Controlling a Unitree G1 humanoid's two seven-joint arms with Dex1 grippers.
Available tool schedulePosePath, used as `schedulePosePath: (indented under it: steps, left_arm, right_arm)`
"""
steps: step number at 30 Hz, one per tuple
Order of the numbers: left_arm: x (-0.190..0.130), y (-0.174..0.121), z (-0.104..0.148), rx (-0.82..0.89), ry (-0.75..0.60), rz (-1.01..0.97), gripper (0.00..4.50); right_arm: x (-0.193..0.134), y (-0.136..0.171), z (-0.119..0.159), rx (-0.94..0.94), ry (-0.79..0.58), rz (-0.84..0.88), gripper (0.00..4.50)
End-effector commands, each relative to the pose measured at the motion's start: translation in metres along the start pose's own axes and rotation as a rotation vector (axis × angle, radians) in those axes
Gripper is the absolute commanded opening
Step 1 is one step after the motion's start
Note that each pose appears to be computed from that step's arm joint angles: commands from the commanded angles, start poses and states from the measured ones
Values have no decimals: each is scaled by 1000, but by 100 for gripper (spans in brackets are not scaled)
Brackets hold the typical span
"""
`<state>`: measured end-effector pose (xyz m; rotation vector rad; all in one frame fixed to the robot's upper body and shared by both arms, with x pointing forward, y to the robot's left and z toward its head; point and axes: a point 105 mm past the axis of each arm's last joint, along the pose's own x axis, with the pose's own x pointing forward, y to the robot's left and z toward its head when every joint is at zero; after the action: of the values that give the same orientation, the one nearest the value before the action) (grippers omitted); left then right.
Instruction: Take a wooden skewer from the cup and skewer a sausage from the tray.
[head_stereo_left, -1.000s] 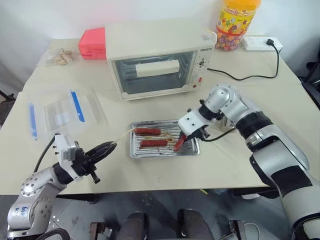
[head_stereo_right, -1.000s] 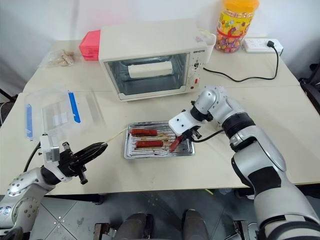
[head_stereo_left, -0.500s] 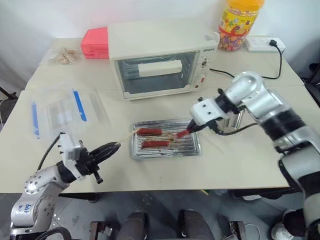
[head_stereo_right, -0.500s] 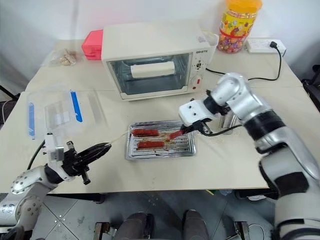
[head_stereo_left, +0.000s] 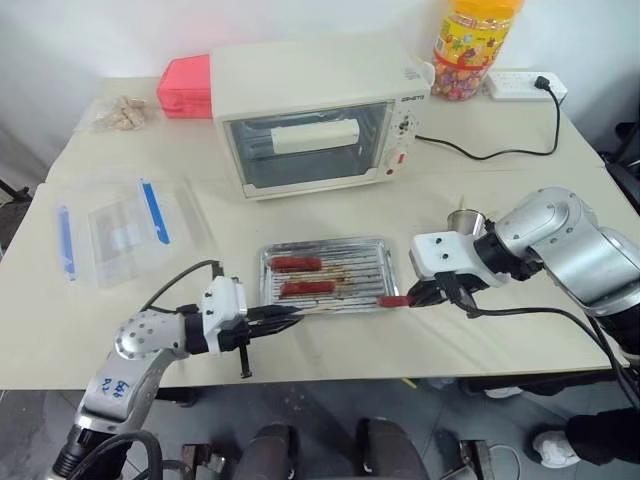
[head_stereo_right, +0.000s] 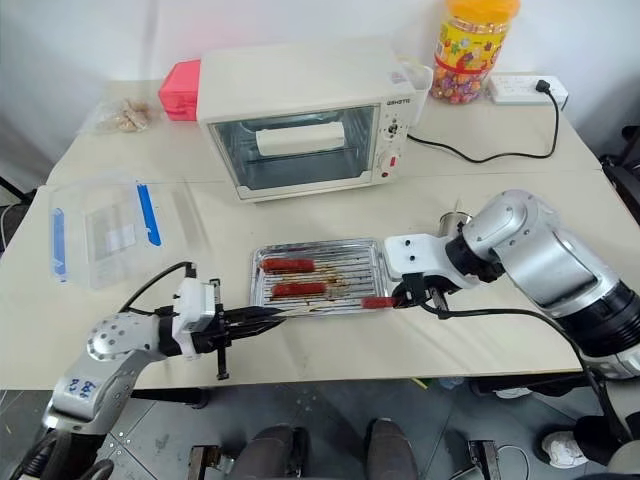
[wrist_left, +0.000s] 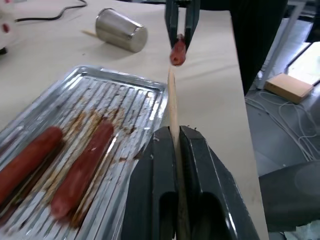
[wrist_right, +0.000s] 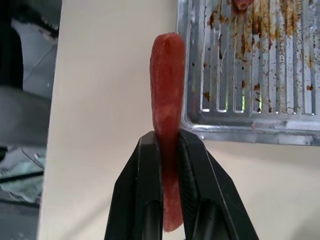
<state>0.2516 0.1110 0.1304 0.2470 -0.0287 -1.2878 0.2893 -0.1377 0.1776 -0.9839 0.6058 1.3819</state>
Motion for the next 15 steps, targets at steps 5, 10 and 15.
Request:
schedulePosePath:
  steps: [5, 10, 15]
  left_arm:
    - [15, 2, 2, -30, -15, -20, 0]
    - [18, -2, 3, -57, -29, -42, 0]
    - [20, -2, 3, -60, -32, -41, 0]
  right_arm:
    - [-2, -2, 16, -11, -5, -54, 10]
    - [-1, 0, 21, -49, -4, -42, 10]
    - [1, 2, 21, -61, -1, -26, 10]
